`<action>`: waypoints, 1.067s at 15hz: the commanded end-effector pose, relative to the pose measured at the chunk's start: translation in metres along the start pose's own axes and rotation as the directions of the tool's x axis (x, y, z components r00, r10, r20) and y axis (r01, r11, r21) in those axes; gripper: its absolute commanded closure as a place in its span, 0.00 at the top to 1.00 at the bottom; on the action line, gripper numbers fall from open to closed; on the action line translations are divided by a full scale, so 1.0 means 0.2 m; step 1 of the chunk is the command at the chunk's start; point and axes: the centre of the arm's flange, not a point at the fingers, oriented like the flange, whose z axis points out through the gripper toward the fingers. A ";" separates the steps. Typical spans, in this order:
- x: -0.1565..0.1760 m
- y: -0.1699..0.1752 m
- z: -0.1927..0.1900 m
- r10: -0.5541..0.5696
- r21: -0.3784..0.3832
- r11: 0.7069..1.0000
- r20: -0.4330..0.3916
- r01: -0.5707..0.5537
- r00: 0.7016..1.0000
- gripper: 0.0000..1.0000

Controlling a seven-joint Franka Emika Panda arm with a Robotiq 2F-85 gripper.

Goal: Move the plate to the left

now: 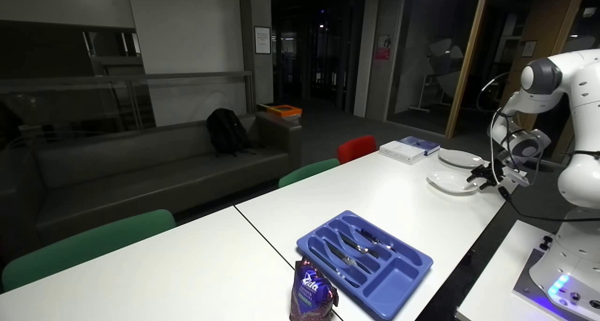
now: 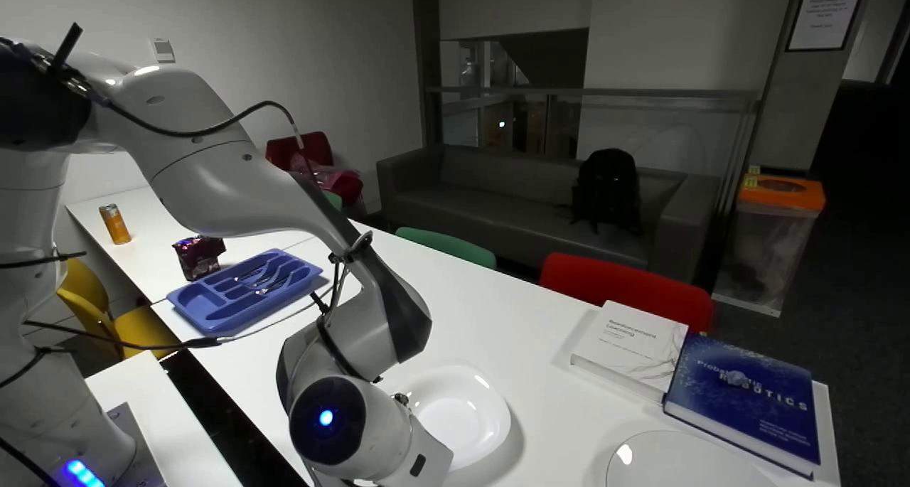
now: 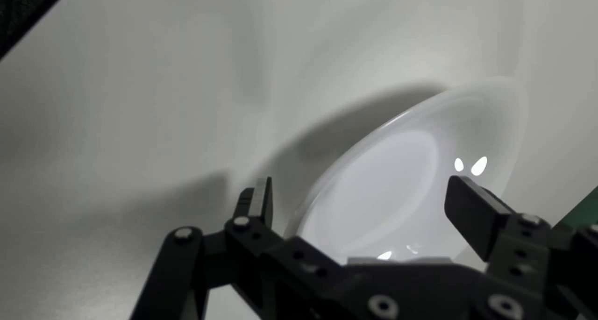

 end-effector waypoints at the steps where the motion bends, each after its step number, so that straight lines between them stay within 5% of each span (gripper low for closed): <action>1: 0.00 0.00 0.00 0.000 0.000 1.000 0.000 0.000 1.000 1.00; 16: -0.08 -0.06 -0.04 0.075 0.034 0.997 -0.045 -0.074 0.996 1.00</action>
